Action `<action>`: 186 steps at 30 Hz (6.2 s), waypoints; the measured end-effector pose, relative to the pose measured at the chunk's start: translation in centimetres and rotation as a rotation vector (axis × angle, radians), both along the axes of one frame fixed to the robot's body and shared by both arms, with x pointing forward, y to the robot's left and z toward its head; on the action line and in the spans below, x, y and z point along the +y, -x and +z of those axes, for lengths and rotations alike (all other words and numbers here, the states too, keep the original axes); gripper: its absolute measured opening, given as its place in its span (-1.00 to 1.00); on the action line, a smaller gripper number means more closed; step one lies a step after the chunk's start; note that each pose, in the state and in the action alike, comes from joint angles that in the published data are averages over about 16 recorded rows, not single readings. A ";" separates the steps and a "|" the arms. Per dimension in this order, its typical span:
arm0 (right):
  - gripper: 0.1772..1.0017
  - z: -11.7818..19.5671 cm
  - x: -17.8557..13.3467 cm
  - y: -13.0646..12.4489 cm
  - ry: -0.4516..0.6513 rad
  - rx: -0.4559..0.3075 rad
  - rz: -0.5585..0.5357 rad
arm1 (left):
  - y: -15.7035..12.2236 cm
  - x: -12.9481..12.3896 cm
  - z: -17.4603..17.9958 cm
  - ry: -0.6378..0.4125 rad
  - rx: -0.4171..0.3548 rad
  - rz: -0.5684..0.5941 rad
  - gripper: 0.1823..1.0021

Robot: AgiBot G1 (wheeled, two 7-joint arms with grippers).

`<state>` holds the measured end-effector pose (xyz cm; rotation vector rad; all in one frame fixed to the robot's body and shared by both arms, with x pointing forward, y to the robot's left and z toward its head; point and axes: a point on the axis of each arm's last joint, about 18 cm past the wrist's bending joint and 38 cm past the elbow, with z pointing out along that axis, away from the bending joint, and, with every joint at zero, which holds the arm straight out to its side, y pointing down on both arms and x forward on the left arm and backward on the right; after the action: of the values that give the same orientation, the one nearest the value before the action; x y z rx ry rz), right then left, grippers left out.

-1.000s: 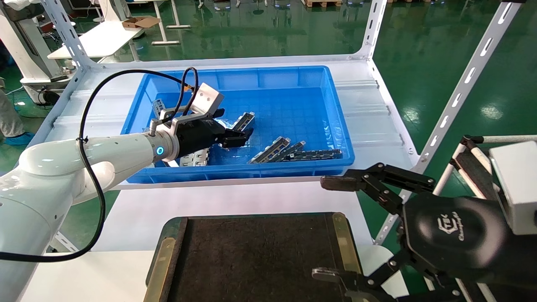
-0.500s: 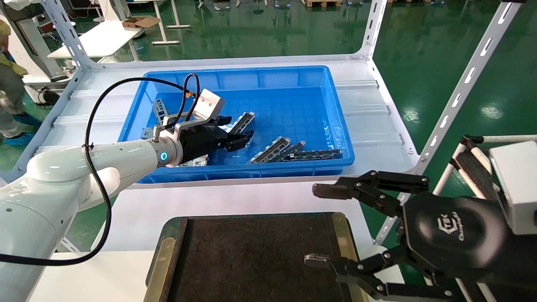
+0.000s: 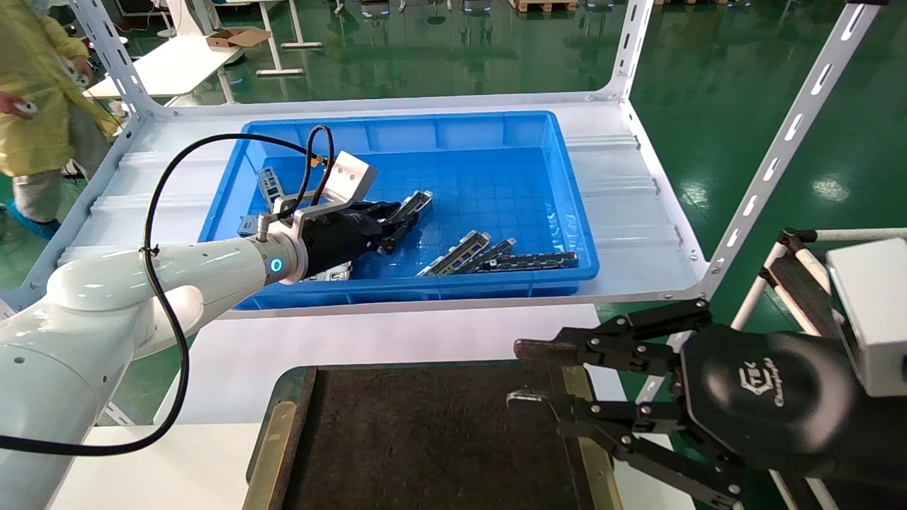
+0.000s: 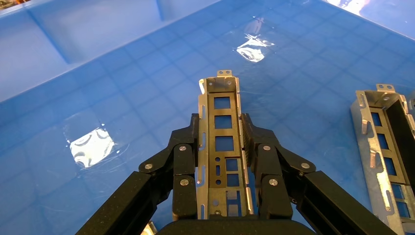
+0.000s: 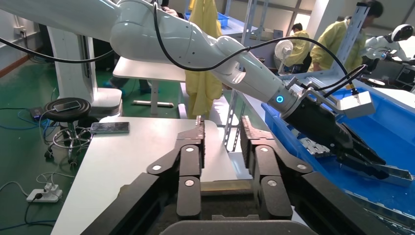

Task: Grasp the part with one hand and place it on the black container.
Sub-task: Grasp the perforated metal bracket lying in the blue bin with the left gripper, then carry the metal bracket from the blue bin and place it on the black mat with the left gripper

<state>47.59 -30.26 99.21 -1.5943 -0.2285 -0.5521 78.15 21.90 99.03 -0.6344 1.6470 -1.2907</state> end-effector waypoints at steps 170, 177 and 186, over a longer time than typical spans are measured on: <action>-0.65 0.0 0.0 0.0 0.000 0.000 0.000 | 5.0 -9.6 -27.1 0.549 0.594 0.197 -0.39; -0.32 0.0 0.0 0.0 0.000 0.000 0.000 | 4.9 -9.8 -26.8 0.545 0.592 0.191 -0.14; 0.21 0.0 0.0 0.0 0.000 0.000 0.000 | 4.7 -9.9 -26.0 0.536 0.572 0.180 0.30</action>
<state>47.59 -30.26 99.21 -1.5943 -0.2285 -0.5521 73.46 11.96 73.04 -1.5564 1.6201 -1.5107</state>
